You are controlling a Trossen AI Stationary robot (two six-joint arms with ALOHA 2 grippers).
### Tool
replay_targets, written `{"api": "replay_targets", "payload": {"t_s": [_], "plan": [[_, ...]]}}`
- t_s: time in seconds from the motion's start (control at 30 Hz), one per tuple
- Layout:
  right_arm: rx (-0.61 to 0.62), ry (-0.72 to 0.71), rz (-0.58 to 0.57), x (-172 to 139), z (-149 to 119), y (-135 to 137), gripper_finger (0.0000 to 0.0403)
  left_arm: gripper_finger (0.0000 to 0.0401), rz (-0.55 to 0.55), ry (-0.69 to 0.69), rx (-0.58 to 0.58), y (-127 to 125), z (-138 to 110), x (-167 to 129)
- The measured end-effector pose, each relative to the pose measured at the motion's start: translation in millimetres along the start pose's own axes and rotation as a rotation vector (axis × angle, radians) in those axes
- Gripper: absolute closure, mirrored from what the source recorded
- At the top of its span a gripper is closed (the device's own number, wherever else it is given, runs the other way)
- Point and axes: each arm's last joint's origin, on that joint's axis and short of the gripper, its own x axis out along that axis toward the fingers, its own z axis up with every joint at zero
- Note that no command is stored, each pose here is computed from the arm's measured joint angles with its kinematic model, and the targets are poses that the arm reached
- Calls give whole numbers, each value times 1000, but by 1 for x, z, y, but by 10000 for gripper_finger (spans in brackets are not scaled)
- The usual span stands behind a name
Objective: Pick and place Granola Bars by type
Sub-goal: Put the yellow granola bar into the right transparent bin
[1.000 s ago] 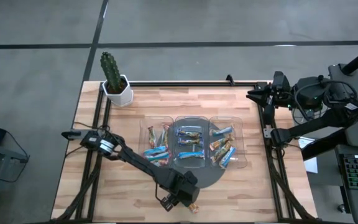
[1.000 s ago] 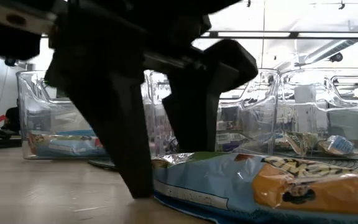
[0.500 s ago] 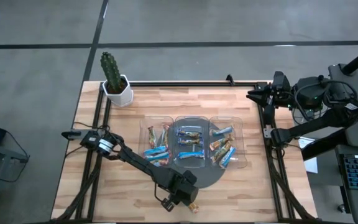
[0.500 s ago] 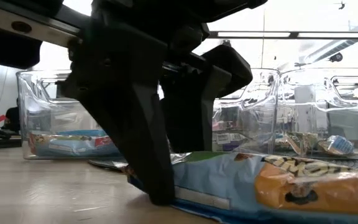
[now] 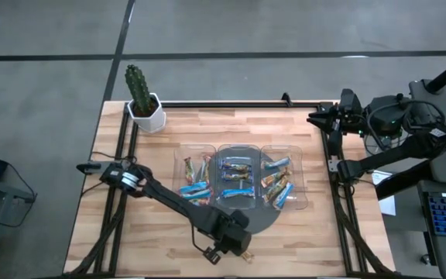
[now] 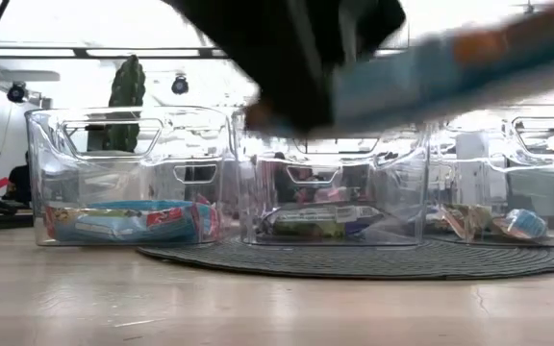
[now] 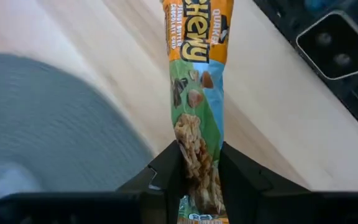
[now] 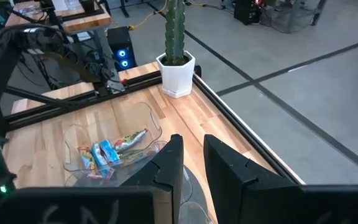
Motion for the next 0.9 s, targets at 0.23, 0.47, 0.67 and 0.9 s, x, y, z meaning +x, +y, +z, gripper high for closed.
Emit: {"api": "replay_targets", "payload": {"t_s": [0.23, 0.47, 0.67, 0.9], "plan": [[-7, 3, 8, 0, 0, 0, 346, 327, 122, -132, 2, 15, 33, -70], [-2, 3, 10, 0, 0, 0, 346, 327, 323, -286, -70, 59, 47, -127], [6, 3, 11, 0, 0, 0, 346, 327, 393, -333, -250, 119, 27, -140], [28, 3, 11, 0, 0, 0, 346, 327, 406, -499, -371, 179, 9, -150]]}}
